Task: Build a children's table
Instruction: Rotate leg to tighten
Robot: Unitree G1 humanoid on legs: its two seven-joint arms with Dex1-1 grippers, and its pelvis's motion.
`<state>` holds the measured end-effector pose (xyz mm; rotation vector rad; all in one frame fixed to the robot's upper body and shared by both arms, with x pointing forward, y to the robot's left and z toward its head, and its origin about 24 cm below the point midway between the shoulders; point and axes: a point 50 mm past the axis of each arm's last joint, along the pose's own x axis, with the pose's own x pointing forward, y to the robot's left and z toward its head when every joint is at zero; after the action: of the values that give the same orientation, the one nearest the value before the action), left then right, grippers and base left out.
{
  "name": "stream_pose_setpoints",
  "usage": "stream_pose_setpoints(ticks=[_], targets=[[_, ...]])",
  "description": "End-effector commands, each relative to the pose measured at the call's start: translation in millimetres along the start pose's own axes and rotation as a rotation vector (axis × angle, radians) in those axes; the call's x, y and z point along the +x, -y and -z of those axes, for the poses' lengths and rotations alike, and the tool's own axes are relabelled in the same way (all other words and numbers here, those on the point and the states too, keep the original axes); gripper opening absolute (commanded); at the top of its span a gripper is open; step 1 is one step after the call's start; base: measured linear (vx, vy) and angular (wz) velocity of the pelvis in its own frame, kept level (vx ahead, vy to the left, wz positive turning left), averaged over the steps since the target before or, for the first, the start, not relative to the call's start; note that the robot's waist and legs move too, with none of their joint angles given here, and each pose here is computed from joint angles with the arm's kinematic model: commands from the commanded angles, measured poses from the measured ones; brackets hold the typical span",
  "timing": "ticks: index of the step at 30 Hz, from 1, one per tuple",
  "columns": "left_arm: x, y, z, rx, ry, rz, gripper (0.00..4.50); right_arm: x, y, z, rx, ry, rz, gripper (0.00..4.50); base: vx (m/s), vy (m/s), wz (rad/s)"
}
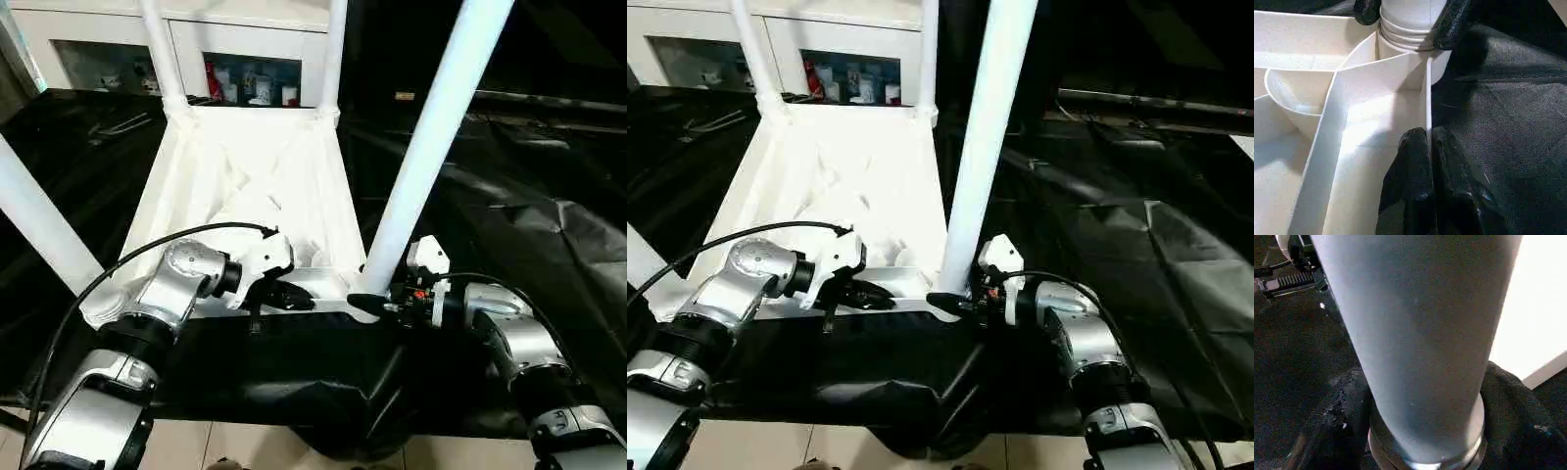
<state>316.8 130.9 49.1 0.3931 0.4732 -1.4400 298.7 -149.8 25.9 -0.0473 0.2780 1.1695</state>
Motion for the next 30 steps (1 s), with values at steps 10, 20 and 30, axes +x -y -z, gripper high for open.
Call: stream_pose_setpoints(ticks=[10, 20, 30], targets=[[55.8, -13.7, -12.6, -0.126, 0.002, -0.342, 0.00, 40.7, 3.9, 26.5, 0.218, -0.023, 0.526, 2.69, -0.016, 0.001, -0.01], [89.3, -1.5, -31.4, -0.098, 0.032, -0.295, 0.00, 77.7, -2.5, 5.7, 0.186, 0.030, 0.609, 3.04, -0.010, 0.002, -0.01], [53.7, -6.4, -12.1, -0.074, 0.016, -0.219, 0.00, 44.3, 3.5, -3.2, 0.086, 0.064, 0.308, 3.81, 0.000, 0.000, 0.00]])
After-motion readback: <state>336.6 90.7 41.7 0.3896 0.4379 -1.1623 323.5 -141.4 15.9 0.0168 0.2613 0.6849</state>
